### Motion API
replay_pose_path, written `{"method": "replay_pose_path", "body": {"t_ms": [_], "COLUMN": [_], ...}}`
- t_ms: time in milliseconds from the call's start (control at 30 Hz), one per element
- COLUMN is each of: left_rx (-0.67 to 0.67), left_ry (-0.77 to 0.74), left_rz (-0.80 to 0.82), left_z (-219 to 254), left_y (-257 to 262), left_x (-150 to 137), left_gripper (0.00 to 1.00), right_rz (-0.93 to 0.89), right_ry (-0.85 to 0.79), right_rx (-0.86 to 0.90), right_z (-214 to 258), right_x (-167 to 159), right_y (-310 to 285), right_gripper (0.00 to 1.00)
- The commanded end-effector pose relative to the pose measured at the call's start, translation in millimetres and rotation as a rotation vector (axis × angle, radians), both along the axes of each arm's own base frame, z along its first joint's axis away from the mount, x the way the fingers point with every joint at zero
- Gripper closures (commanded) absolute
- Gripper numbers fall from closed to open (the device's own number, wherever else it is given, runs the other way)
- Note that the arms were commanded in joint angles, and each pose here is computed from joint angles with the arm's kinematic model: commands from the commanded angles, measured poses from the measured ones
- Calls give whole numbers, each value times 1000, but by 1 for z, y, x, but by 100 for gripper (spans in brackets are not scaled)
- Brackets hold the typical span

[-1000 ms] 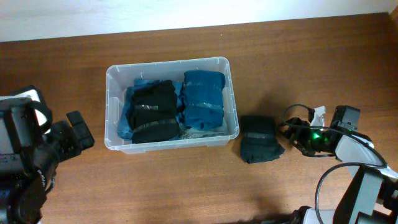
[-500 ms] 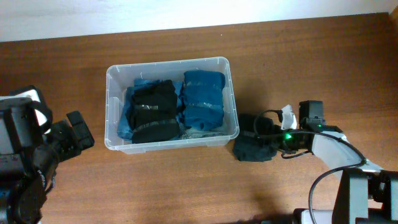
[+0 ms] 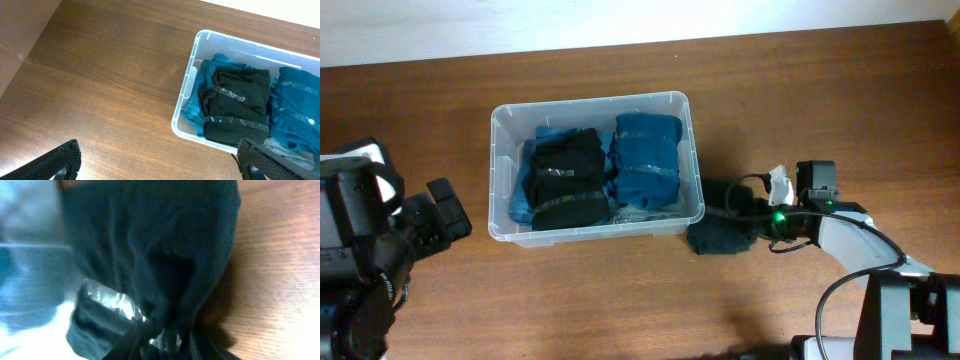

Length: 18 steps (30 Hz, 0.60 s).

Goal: Pack container
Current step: 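Grasp the second black taped garment with the right gripper, then carry the black garment into the bin's right half and release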

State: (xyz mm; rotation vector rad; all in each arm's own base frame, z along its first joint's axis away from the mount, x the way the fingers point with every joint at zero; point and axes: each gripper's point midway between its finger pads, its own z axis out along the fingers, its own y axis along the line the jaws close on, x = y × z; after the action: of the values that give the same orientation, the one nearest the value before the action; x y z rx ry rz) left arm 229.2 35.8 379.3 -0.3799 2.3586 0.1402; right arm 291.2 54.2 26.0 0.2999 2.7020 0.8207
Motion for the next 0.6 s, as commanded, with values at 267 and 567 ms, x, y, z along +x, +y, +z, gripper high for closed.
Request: {"method": "replay_pose_path", "body": {"t_ms": [267, 567], "left_rx": [3, 2], "left_ry": [-2, -2], "left_rz": [-4, -4], "left_z": [1, 1], "left_y": [0, 0], "left_x": [0, 0], "left_gripper": [0, 0], "right_rz": [13, 55], "right_ry": [-113, -240], "right_rx": [198, 270], "right_z": [34, 96], "right_x": [21, 31], "right_y": [27, 36], "right_gripper": [89, 96]}}
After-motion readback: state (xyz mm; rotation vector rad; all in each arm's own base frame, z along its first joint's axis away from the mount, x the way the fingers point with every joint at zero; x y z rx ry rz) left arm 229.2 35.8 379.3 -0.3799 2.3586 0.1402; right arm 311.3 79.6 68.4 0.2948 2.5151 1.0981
